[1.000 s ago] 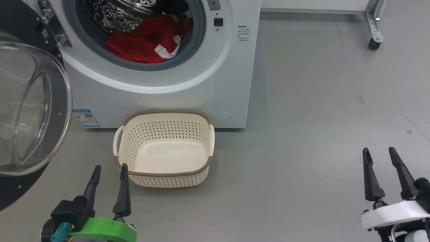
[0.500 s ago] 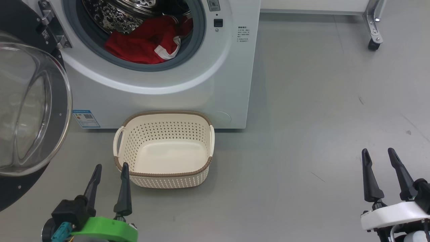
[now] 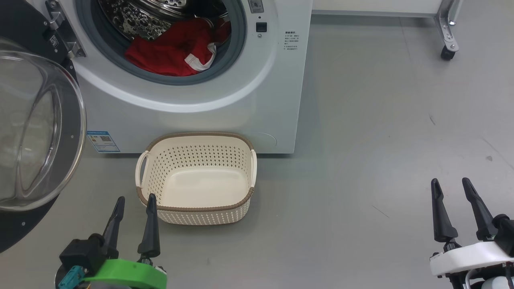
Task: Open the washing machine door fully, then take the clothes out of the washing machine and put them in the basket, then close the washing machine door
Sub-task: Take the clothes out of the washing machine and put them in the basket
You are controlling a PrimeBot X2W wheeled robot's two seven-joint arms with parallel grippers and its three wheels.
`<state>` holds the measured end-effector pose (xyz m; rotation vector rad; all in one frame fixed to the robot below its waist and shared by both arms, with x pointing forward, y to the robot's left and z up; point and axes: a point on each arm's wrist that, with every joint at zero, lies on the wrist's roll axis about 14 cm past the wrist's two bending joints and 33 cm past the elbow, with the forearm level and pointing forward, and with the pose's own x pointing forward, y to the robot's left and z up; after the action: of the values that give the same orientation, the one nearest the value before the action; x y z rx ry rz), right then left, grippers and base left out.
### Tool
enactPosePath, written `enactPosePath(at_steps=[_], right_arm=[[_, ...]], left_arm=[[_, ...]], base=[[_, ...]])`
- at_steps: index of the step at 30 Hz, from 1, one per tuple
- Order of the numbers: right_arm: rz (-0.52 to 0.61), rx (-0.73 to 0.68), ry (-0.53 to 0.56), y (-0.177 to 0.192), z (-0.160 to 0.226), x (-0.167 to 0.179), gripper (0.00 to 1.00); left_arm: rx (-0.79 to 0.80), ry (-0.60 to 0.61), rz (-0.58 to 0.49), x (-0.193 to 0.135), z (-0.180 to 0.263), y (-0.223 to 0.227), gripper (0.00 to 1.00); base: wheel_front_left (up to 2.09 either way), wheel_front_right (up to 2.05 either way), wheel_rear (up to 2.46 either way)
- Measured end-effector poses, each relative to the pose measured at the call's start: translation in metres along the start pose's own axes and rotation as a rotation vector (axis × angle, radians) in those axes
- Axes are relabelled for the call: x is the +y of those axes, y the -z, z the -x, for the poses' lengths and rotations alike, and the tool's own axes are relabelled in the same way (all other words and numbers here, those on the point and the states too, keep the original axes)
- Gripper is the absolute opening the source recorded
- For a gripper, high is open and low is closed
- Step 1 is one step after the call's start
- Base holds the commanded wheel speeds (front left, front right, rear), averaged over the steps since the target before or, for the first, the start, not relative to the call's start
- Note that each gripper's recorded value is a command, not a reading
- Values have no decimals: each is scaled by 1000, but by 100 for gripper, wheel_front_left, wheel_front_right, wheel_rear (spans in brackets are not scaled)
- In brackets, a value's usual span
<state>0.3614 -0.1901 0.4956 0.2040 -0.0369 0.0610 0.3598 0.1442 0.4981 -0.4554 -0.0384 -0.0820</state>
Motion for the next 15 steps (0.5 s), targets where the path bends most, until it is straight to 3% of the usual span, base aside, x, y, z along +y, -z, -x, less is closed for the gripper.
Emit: enactPosePath(at_steps=[15], right_arm=[[-6,3,0,2,-1,1,100]], left_arm=[[-4,-6,-1,2,1,-1,100]], base=[[78,-78,0]])
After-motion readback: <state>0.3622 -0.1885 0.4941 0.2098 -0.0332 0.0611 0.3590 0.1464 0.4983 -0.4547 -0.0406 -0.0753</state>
